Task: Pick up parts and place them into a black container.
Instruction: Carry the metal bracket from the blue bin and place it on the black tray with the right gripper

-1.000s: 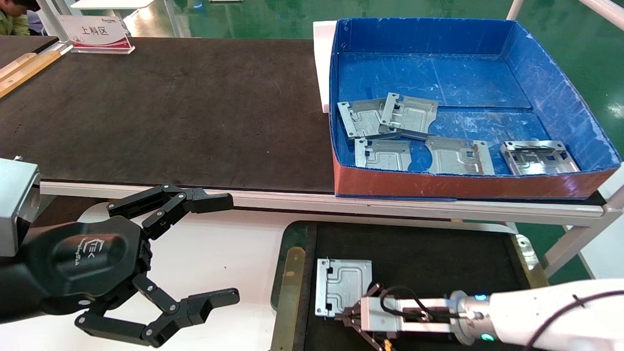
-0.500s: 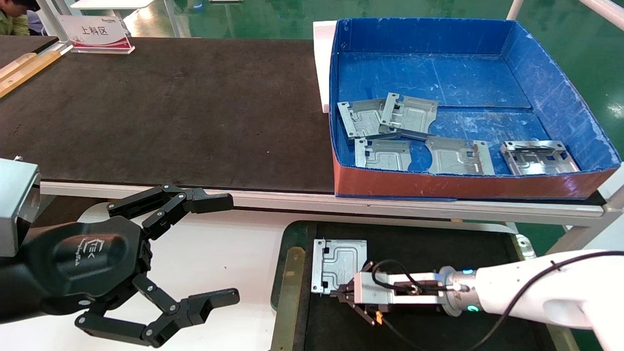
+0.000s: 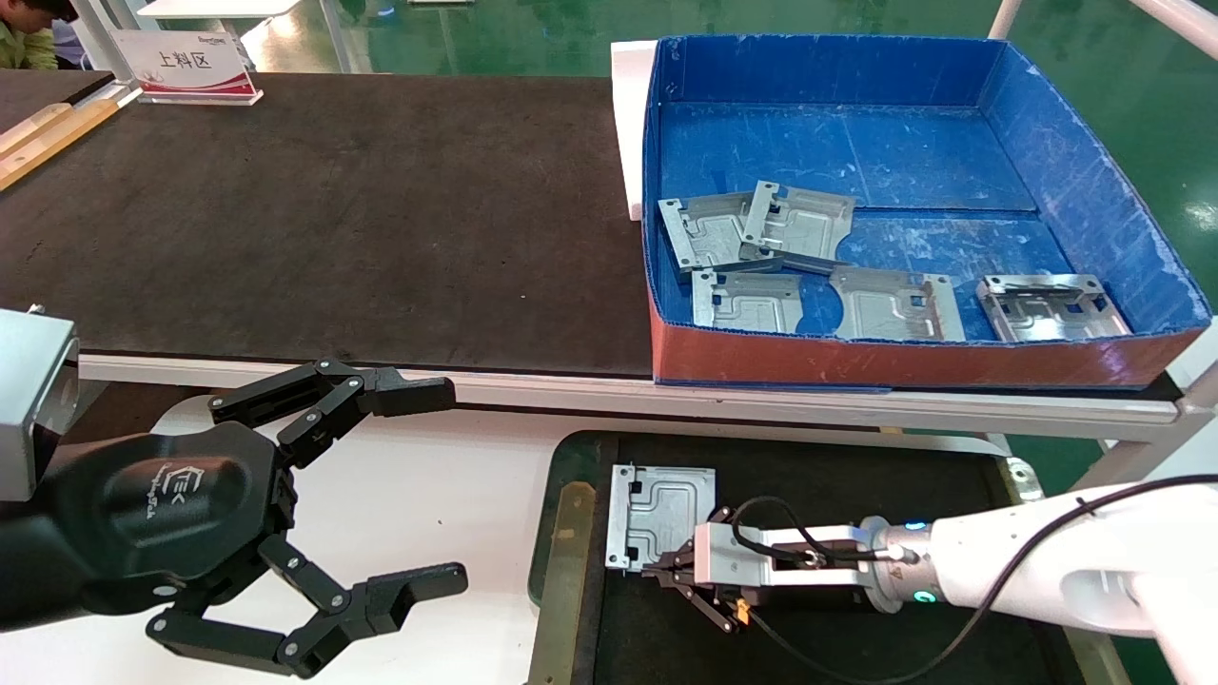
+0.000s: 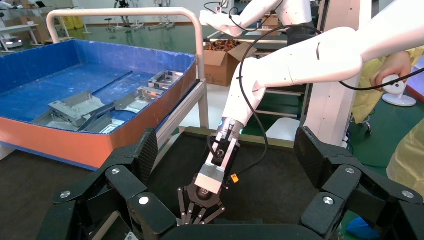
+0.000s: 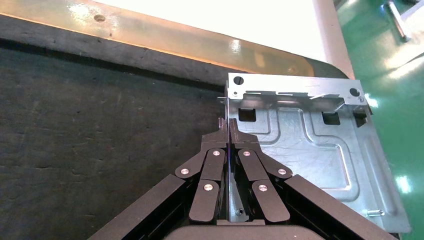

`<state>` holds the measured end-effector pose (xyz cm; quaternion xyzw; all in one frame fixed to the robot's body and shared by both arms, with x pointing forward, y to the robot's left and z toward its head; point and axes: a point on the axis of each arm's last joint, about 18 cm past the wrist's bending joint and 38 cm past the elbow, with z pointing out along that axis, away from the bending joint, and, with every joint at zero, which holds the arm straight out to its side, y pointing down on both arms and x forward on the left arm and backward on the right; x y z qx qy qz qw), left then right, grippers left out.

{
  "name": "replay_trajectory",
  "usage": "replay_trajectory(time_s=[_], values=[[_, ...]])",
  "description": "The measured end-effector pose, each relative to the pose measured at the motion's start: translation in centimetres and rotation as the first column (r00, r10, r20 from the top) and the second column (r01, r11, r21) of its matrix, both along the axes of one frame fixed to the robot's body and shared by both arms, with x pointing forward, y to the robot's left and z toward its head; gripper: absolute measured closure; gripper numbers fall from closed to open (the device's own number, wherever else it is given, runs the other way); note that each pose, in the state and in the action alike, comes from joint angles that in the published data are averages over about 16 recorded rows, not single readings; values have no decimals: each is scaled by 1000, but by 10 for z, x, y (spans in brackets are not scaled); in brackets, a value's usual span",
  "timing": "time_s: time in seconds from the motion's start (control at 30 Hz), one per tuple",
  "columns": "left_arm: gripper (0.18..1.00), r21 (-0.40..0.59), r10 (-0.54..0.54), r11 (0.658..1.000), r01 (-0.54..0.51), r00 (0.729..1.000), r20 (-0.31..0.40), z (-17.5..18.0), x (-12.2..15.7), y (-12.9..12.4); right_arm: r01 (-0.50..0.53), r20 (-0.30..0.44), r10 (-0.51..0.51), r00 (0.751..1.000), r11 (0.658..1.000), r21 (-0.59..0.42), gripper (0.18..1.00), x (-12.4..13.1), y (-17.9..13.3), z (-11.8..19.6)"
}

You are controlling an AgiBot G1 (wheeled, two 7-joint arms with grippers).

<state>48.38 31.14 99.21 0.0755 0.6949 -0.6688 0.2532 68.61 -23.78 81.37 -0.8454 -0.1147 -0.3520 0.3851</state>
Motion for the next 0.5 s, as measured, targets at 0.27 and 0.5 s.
replay_trajectory(time_s=[0.27,0.5], values=[[184,0,0,1000,0,1000,0,0,0,0,0,4,0,1000,1000,-1,984,2,-2,1],[184,0,0,1000,0,1000,0,0,0,0,-2,6,2,1000,1000,0,960,1,-5,3]])
